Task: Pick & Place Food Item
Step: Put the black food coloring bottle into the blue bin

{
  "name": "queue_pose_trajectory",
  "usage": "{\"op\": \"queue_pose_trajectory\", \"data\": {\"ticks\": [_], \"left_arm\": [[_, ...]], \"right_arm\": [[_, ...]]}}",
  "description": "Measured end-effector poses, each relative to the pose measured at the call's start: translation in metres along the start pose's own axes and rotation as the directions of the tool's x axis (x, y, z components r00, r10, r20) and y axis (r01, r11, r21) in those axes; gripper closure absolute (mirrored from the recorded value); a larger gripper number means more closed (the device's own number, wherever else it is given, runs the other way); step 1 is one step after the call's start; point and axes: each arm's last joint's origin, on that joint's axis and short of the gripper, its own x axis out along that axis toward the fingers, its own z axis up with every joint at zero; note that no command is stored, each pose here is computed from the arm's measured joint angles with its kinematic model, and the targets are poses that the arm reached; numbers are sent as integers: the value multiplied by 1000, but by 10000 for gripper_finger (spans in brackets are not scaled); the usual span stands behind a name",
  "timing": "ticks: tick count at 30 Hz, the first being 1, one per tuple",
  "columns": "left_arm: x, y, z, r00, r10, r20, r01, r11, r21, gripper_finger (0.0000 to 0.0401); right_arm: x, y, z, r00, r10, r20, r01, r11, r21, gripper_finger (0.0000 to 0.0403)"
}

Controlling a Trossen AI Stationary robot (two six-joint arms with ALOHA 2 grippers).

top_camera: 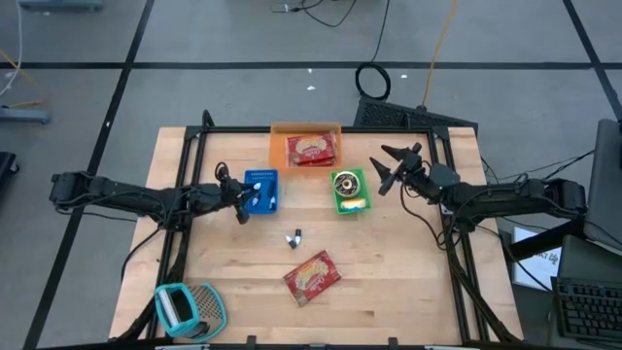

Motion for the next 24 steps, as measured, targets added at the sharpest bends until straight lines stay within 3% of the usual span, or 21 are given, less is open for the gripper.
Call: {"op": "queue_pose_trajectory", "data": {"ticks": [5,17,24], "left_arm": [[0,0,0,1000,5,0,-5,1000,-13,340],[0,3,0,995,96,3,-93,969,-227,335],[0,3,-2,994,112,-12,-110,949,-297,330]], "right_arm": [[0,1,0,1000,4,-2,-4,999,43,161],[0,1,-1,1000,5,-6,-5,998,61,161],[0,1,-1,1000,5,-6,-4,998,66,161]]}}
